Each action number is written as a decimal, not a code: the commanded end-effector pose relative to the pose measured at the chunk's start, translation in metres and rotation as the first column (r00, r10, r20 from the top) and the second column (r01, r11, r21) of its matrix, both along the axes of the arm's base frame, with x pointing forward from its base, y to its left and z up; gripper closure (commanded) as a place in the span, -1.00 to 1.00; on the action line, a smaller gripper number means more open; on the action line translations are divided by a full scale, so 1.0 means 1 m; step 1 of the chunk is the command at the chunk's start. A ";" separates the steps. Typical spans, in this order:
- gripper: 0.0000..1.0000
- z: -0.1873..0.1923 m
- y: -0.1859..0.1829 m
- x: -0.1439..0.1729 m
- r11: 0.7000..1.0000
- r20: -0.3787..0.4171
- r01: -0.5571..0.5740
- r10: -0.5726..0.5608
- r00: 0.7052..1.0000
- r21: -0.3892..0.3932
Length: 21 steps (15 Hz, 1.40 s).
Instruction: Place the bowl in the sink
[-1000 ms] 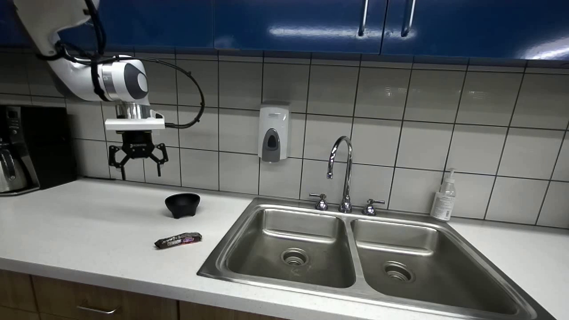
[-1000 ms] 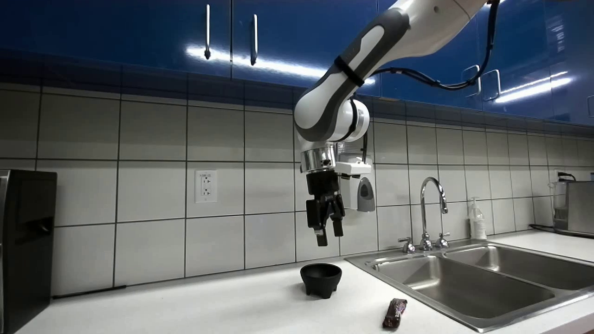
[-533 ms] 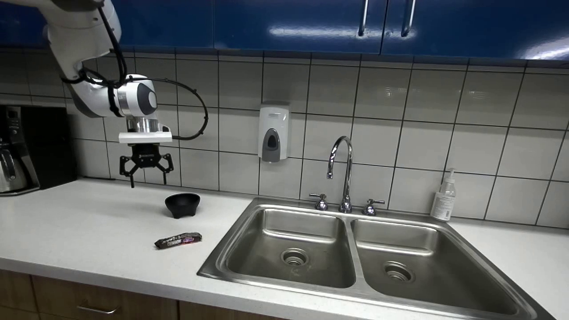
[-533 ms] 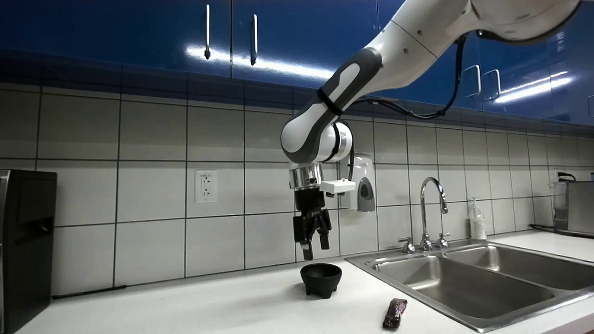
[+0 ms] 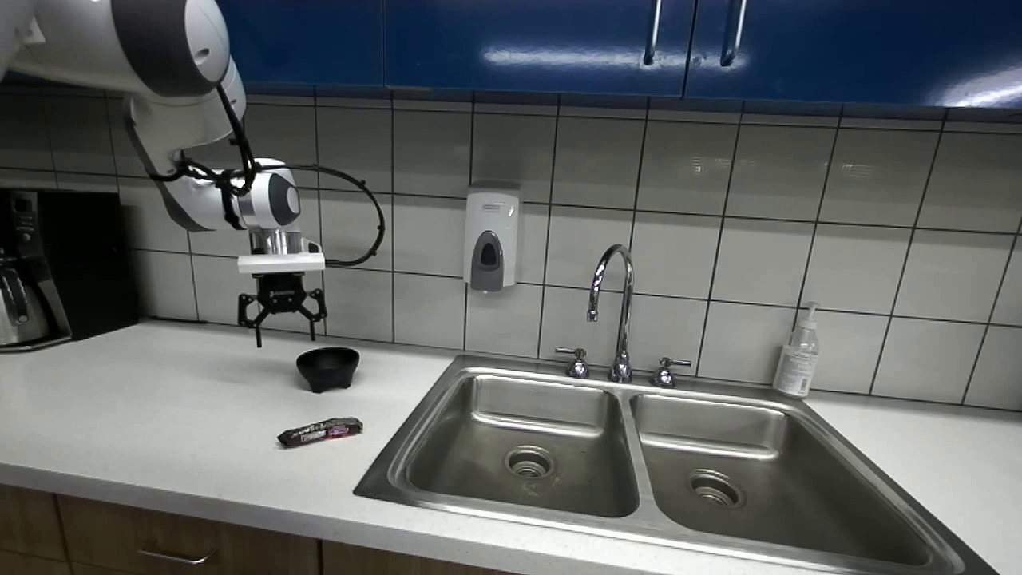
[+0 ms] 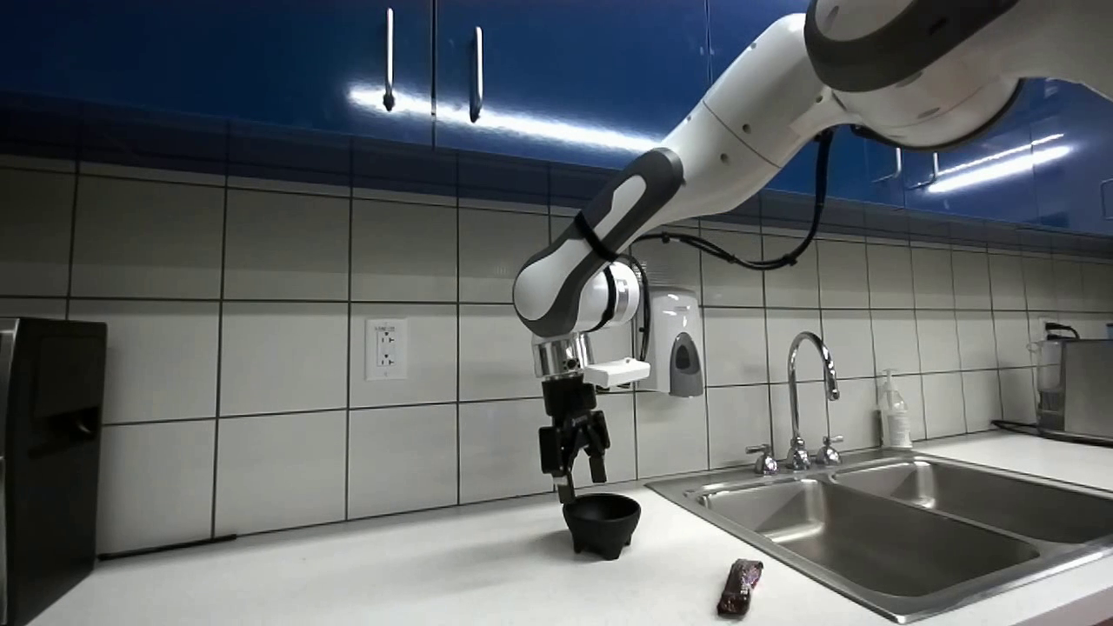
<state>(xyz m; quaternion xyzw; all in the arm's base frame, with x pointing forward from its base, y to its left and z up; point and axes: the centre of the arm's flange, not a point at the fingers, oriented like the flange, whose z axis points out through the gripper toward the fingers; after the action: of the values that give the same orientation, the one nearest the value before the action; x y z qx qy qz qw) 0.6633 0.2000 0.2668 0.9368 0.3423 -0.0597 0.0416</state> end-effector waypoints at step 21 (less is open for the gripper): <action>-1.00 -0.054 -0.009 0.039 0.986 -0.157 0.101 -0.122 0.980 -0.132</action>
<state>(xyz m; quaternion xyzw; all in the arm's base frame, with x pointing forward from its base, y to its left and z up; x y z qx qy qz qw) 0.6902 0.1888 0.2116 0.9411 0.2995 -0.1481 0.0522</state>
